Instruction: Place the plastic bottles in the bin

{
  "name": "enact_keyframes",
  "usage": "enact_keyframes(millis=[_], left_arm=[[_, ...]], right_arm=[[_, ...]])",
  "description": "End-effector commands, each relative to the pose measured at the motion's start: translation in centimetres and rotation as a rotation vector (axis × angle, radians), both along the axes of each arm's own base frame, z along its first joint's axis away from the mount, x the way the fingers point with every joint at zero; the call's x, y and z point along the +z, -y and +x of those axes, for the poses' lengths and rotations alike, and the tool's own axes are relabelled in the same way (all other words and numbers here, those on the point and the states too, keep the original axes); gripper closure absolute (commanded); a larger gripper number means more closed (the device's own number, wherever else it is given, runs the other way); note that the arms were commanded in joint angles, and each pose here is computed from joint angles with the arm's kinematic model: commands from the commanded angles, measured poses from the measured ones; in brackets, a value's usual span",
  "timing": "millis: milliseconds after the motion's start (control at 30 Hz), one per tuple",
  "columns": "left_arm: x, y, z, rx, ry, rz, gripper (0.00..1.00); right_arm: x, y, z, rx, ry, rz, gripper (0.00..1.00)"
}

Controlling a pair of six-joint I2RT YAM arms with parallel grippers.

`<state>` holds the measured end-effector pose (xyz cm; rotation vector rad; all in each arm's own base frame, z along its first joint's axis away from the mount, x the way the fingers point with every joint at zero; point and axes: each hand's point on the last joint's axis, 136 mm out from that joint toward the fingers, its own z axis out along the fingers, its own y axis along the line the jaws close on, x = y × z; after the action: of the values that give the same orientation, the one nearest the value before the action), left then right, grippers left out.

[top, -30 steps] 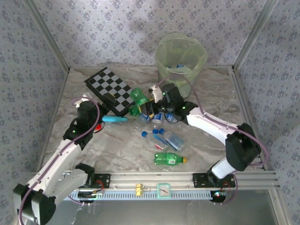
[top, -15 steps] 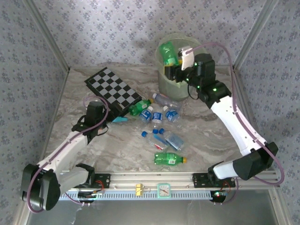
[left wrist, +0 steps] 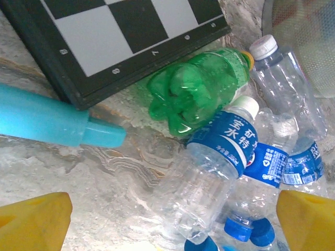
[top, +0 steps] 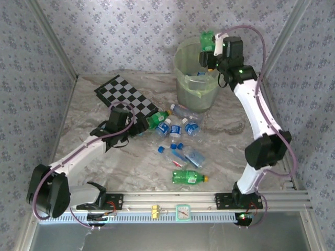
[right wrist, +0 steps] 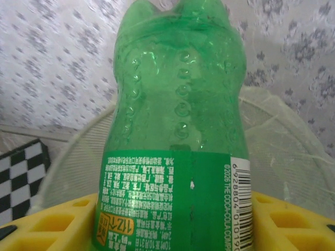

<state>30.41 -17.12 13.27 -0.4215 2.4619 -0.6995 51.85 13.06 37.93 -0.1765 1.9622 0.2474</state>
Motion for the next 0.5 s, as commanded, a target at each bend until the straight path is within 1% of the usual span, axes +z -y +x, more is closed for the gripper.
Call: enact_keyframes(millis=[0, 100, 200, 267, 333, 367, 400, 433, 467], left_arm=[[-0.7, 0.1, -0.4, -0.027, -0.034, 0.063, 0.00], [-0.9, 0.7, -0.7, -0.048, -0.038, 0.079, 0.00], [-0.8, 1.2, -0.8, -0.067, -0.035, 0.092, 0.00], [-0.7, 1.3, -0.8, -0.071, -0.030, 0.100, 0.00], [-0.6, 1.3, -0.9, -0.074, -0.027, 0.111, 0.00], [-0.6, 1.3, -1.0, -0.077, -0.026, 0.117, 0.00], [-0.6, 1.3, -1.0, -0.080, -0.026, 0.124, 0.00], [-0.6, 1.3, -1.0, -0.083, -0.025, 0.127, 0.00], [-0.6, 1.5, -1.0, -0.090, -0.021, 0.129, 0.00]], right_arm=[[-2.5, 0.1, 0.2, 0.011, -0.137, -0.011, 0.48], [-5.1, -0.2, 1.1, 0.028, -0.222, -0.019, 0.45], [-6.9, 0.1, 1.8, 0.022, -0.269, -0.008, 0.44], [-7.4, 0.5, 2.2, 0.014, -0.282, 0.015, 0.43], [-7.5, 0.7, 2.5, 0.013, -0.286, 0.043, 0.40], [-7.4, 0.8, 2.6, 0.010, -0.282, 0.051, 0.36], [-7.1, 0.9, 2.7, 0.009, -0.276, 0.058, 0.28], [-6.6, 0.9, 2.6, 0.007, -0.265, 0.062, 0.18], [-6.2, 1.0, 2.6, 0.004, -0.255, 0.064, 0.06]])
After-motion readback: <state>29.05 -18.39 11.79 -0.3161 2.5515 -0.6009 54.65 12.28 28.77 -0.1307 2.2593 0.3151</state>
